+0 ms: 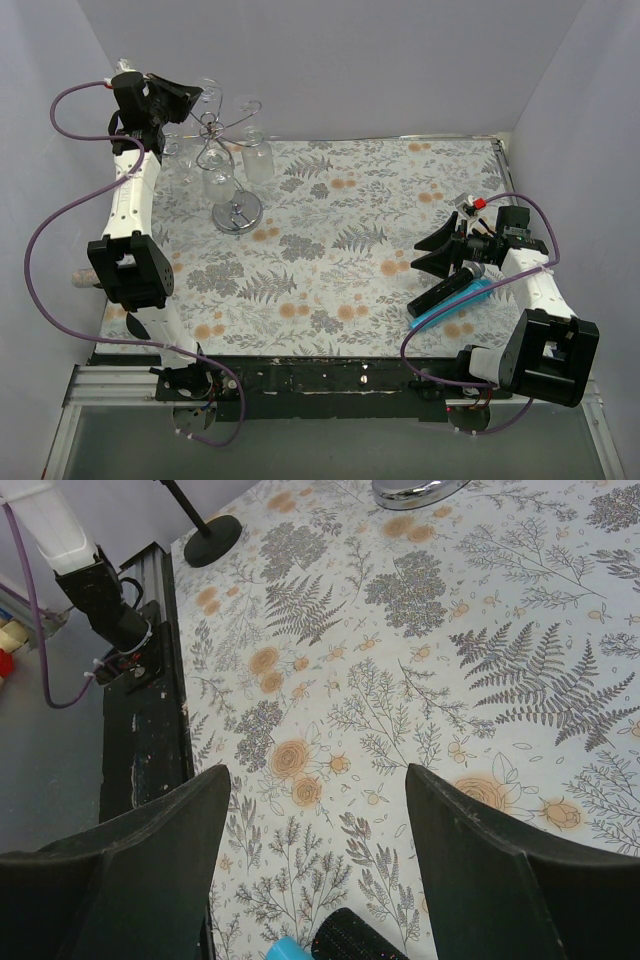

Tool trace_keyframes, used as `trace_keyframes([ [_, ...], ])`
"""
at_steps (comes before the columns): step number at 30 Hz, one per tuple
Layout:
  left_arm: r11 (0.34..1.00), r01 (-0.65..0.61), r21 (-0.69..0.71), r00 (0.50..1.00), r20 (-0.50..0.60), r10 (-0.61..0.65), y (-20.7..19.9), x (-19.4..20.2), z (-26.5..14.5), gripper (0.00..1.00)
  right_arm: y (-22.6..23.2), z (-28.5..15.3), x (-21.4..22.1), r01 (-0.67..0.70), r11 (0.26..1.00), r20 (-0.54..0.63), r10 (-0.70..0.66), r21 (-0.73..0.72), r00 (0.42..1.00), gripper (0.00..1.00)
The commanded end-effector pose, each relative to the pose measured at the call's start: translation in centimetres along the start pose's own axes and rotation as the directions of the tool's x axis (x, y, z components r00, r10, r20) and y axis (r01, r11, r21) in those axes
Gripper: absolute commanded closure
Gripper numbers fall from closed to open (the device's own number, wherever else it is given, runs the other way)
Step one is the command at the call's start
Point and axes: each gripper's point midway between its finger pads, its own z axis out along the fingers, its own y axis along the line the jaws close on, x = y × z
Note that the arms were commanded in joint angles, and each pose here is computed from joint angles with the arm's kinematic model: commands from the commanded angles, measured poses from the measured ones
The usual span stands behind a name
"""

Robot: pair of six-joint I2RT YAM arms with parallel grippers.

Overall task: Place the wine glass upside down on the wine glass rack
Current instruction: Turn the wine glass upside down at the wine rack.

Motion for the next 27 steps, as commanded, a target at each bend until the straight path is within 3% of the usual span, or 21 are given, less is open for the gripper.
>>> trace_keyframes([
  [1, 0.993, -0.056, 0.107, 0.994, 0.1, 0.045, -5.04, -2.84, -3.36, 0.93, 0.22, -0.08, -1.58, 0.044, 0.999, 0.02, -0.044, -0.016, 0.999, 0.21],
  [27, 0.994, -0.051, 0.1, 0.993, 0.113, 0.039, -4.96, -3.06, -4.18, 0.8, 0.26, -0.09, -1.62, 0.046, 0.999, 0.02, -0.045, -0.016, 0.999, 0.21],
])
